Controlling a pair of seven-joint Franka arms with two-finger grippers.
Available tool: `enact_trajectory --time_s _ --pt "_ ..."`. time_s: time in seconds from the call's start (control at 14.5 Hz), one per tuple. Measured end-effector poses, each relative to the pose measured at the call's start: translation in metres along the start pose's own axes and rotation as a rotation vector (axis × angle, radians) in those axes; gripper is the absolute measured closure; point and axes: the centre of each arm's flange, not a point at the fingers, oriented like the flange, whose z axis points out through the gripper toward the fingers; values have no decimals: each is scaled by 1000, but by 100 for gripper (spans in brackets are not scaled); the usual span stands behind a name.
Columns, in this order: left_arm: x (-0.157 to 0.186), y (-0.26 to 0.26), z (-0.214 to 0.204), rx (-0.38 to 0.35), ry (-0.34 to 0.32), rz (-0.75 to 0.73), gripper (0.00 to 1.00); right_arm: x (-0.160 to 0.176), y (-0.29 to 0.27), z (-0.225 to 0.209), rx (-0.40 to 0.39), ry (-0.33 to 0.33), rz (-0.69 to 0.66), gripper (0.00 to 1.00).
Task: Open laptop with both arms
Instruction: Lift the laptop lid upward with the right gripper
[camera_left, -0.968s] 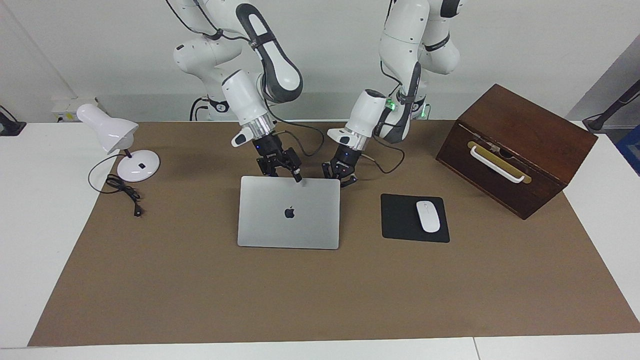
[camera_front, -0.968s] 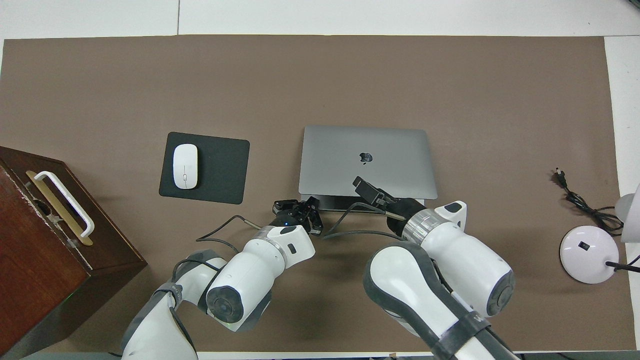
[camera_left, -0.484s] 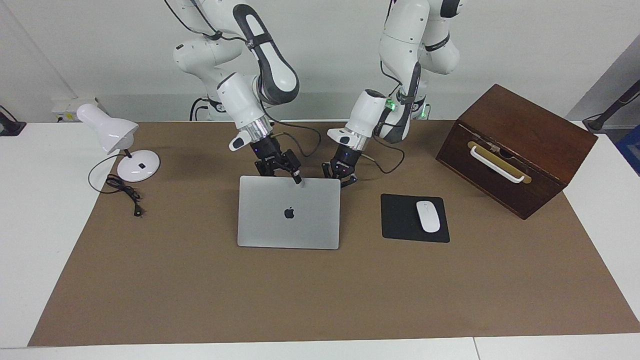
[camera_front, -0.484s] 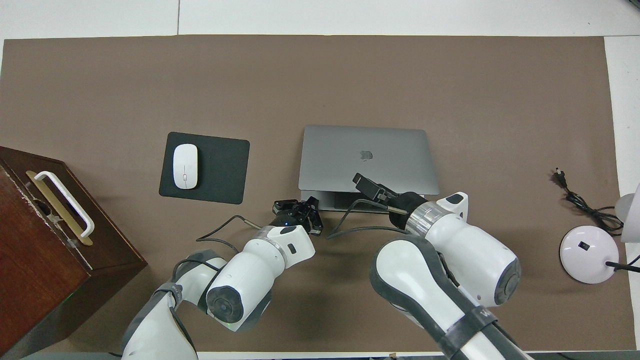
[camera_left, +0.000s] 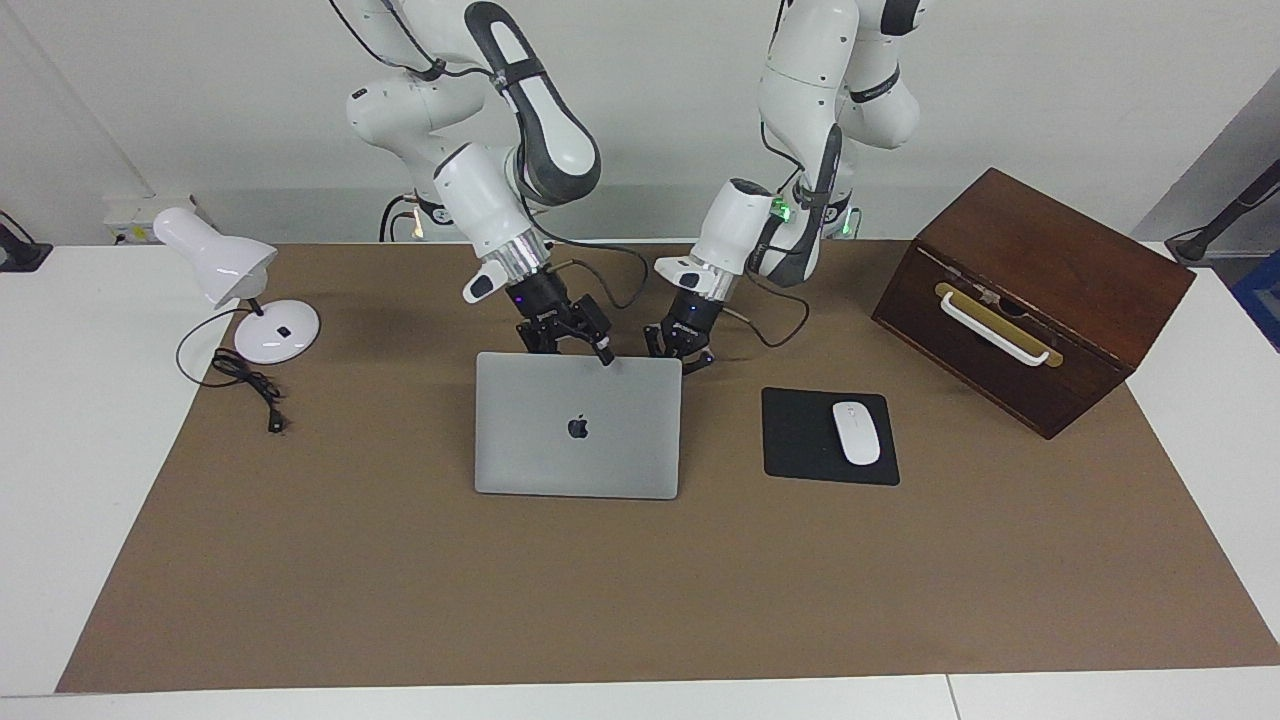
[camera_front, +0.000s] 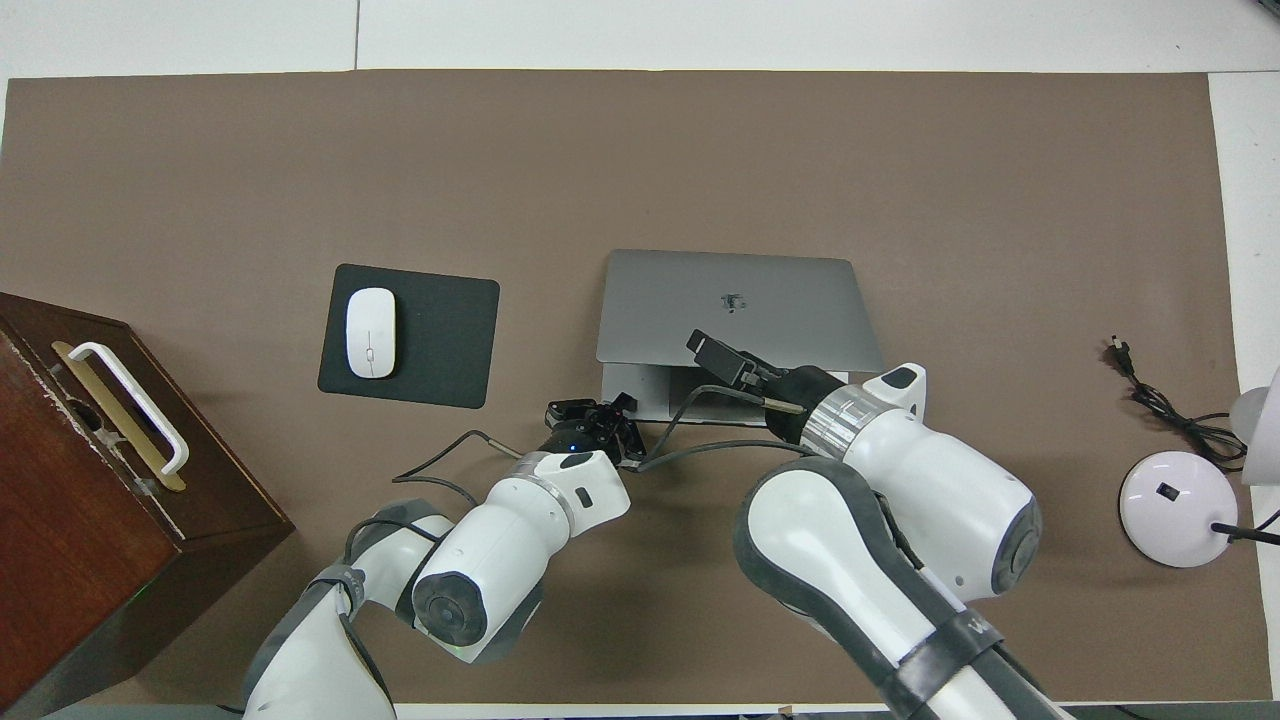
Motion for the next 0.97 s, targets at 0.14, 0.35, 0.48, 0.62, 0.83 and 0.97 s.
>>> enact_trajectory --time_s 0.14,0.35,0.48,0.62,0.83,0.97 --pt "0 0 0 0 0 0 99 5 -10 2 13 -5 -26 0" --pt "0 0 0 0 0 0 99 11 -11 7 5 -20 -77 0" --pt "0 0 0 0 0 1 99 21 -8 8 -3 -42 -126 0" --pt "0 0 0 0 0 2 99 34 -11 5 4 -63 -160 0" --pt "0 0 0 0 0 2 99 51 -17 2 -12 -97 -197 0" --pt "0 0 0 0 0 2 99 60 -21 1 -42 -118 -201 0"
